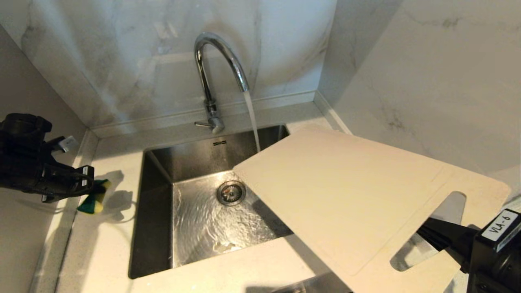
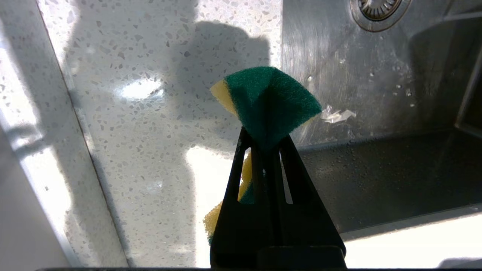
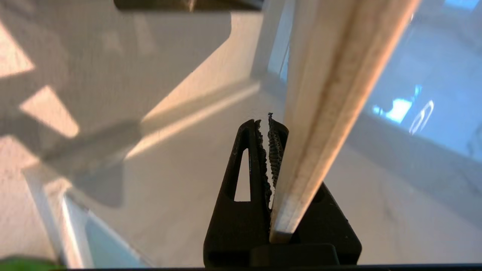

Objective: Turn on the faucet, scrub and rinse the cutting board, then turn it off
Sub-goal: Put down the cutting board

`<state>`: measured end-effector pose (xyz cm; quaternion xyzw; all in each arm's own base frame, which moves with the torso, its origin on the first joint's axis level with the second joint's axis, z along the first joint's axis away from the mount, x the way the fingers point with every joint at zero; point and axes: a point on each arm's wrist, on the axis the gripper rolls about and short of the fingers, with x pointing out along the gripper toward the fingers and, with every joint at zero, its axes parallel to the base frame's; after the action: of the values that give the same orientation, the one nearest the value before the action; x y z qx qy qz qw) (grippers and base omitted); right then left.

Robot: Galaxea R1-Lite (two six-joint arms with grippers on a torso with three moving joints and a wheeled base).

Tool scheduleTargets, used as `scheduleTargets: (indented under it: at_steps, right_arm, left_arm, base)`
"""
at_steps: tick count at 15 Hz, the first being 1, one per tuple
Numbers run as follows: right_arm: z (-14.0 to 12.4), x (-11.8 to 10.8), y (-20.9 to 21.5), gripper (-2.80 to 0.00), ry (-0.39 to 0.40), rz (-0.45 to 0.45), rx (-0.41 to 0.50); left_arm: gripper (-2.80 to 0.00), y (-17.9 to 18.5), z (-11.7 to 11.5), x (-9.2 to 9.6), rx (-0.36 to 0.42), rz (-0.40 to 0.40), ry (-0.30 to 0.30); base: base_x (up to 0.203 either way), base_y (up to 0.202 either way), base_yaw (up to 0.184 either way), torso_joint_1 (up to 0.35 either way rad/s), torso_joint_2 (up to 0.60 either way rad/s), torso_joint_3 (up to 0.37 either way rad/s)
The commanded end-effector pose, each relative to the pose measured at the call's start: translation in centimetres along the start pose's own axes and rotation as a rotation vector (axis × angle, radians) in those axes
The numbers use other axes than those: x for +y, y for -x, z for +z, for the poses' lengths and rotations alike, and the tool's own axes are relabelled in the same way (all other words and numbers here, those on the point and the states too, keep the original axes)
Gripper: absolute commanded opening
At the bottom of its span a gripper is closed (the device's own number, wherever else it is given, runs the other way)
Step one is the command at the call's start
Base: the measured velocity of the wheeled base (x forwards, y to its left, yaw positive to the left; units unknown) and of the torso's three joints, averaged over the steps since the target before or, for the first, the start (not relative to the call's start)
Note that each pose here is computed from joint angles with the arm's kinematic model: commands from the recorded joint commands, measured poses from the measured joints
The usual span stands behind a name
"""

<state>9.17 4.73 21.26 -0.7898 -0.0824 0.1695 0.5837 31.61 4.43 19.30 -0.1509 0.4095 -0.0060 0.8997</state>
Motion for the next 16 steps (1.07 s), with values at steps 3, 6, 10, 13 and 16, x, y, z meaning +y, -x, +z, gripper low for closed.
scheduleTargets:
  at_steps: [3, 6, 10, 13, 16]
  right_arm:
    - [0.2, 0.9, 0.0, -2.8, 0.006, 0.046, 0.003]
    - [0.6, 2.7, -0.3, -2.8, -0.068, 0.158, 0.003]
    - [0.9, 4.4, -0.6, -2.8, -0.143, 0.247, 0.073]
    - [1.1, 5.1, -0.9, -2.8, -0.134, 0.288, 0.07]
    - [1.2, 5.6, -1.1, -2.8, -0.126, 0.321, 0.078]
  left_arm:
    - [-2.8, -0.5, -0.2, 0.2, 0.017, 0.004, 0.006]
    - [-2.8, -0.5, -0.2, 0.2, 0.02, 0.005, 0.007]
    - [-2.8, -0.7, -0.4, 0.3, 0.025, 0.01, 0.008]
    - [-2.8, -1.2, -0.3, 0.4, 0.024, 0.009, 0.009]
    - [-2.8, -1.7, -0.4, 0.6, 0.033, 0.01, 0.011]
  base:
    - [0.0, 0.0, 0.0, 0.0, 0.0, 0.0]
    - [0.0, 0.0, 0.0, 0.0, 0.0, 0.0]
    - [0.0, 0.0, 0.0, 0.0, 0.0, 0.0]
    - [0.0, 0.0, 0.0, 0.0, 0.0, 0.0]
    - [0.0, 0.0, 0.0, 0.0, 0.0, 0.0]
